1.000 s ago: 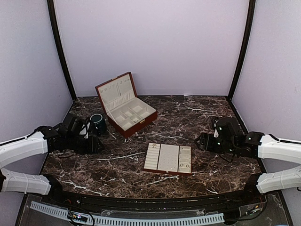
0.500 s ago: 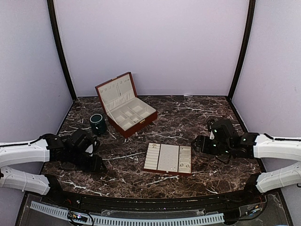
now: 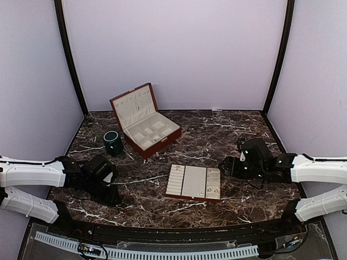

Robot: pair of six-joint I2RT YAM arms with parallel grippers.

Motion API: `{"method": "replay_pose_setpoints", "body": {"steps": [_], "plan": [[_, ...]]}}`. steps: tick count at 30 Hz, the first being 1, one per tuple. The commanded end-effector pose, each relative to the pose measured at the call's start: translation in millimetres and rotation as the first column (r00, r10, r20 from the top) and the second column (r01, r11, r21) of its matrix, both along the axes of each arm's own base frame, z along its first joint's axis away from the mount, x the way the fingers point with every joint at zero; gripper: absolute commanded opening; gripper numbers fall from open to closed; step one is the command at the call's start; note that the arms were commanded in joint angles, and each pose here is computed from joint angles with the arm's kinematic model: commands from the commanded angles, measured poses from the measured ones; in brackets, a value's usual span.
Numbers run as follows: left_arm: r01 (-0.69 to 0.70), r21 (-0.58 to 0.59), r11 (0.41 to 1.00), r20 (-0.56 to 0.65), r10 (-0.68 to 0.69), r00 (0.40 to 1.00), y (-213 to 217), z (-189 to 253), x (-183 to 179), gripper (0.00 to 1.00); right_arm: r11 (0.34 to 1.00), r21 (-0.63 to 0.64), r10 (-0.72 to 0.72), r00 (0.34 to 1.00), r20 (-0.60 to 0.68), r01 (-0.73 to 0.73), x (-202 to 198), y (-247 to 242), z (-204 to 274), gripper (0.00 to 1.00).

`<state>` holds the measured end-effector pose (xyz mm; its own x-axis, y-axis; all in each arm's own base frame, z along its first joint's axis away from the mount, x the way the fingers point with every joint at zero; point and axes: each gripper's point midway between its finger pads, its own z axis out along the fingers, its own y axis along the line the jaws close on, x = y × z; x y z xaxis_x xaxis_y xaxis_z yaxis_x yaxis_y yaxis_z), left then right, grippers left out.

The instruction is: Organize the mixed jewelry

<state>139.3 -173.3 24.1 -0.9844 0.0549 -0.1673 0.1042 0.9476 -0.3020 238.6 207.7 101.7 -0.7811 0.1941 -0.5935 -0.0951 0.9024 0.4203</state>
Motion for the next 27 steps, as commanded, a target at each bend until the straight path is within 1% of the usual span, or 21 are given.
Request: {"method": "replay_pose_setpoints", "body": {"steps": [1,7,11,17,27], "plan": [[0.011,0.018,1.000,-0.009,-0.011,1.000,2.8,-6.3,-3.5,0.24,1.000,0.011,-0.016,1.000,0.020,0.016,2.7,1.3,1.8,0.79],[0.018,0.043,0.999,-0.009,-0.017,1.000,5.6,-9.3,-3.2,0.18,1.000,0.009,-0.020,1.000,0.019,0.020,2.3,0.2,0.0,0.79],[0.022,0.060,0.998,-0.015,-0.022,1.000,7.3,-11.9,-3.3,0.16,1.000,0.007,-0.021,1.000,0.018,0.021,2.1,-0.3,-0.6,0.79],[0.025,0.069,0.997,-0.013,-0.024,1.000,8.4,-11.9,-3.2,0.09,1.000,0.007,-0.022,1.000,0.017,0.022,1.8,-0.3,-1.4,0.79],[0.024,0.076,0.997,-0.012,-0.023,1.000,10.0,-10.5,-3.2,0.00,1.000,0.008,-0.023,0.999,0.024,0.023,3.2,0.3,1.0,0.79]]}}
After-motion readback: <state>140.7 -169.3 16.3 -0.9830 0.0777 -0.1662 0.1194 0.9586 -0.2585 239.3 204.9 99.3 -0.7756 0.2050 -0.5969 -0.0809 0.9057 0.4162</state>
